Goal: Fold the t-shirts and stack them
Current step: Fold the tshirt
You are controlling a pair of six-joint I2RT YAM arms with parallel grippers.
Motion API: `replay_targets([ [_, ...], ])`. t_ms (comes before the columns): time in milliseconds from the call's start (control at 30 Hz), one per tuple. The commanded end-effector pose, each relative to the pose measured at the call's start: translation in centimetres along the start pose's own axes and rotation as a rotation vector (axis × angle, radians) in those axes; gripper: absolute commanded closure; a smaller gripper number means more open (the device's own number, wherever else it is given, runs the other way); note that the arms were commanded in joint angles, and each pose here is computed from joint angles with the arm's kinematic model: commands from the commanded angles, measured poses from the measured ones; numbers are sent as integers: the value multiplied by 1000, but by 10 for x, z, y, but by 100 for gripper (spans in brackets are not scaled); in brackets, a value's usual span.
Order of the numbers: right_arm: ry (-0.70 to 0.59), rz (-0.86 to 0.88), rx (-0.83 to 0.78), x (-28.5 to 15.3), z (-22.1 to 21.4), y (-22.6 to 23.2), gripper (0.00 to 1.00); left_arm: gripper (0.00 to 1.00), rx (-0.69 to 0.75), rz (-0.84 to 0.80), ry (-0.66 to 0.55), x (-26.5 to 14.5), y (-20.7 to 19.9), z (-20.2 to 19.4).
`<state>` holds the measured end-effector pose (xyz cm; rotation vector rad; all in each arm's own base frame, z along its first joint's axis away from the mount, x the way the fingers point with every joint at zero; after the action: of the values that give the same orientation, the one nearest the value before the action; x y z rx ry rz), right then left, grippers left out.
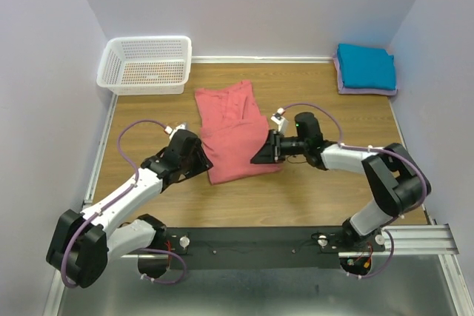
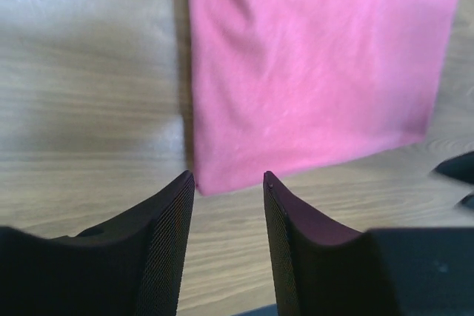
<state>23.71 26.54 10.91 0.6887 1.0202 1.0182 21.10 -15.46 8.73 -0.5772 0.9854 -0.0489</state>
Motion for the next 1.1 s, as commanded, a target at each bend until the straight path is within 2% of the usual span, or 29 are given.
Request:
replay_targets([
  [0, 48, 122, -17, 33, -6, 32, 57, 48, 4, 27, -89, -7, -1, 25],
  [133, 76, 115, 13, 68, -19, 16, 57, 48, 8, 7, -125, -8, -6, 36],
  [167, 105, 100, 55, 75, -28, 0, 57, 48, 13, 1, -131, -8, -7, 38],
  [267, 123, 30, 113, 87, -43, -33, 57, 50, 25, -38, -159, -6, -16, 46],
  [367, 145, 3, 141, 89, -53, -47, 57, 52, 36, -52, -192, -1, -24, 58],
  [500, 114, 20, 88, 81, -41, -29, 57, 60, 62, -36, -200, 14, -27, 70],
  [633, 119, -39, 40, 75, -32, -23, 57, 67, 73, -23, -206, 31, -27, 84],
  [733, 128, -48, 27, 76, -28, -21, 57, 77, 84, 25, -192, 51, -19, 96],
  [900, 153, -80, 68, 76, -41, -35, 57, 83, 113, 88, -157, 88, -9, 115],
  [1067, 171, -116, 95, 77, -54, -52, 57, 83, 116, 133, -137, 116, -1, 132],
])
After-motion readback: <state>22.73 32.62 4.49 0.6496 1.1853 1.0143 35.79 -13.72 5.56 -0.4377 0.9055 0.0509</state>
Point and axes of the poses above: each gripper's point midway between its finger pads, its own x axis out along the fingers, its own y axis along the line the jaws close on, z = x × y, the point moved 2 cm from there along -x, back along the fingers, and after that the axes turned 1 degree about -x, right-handed, at the moved point
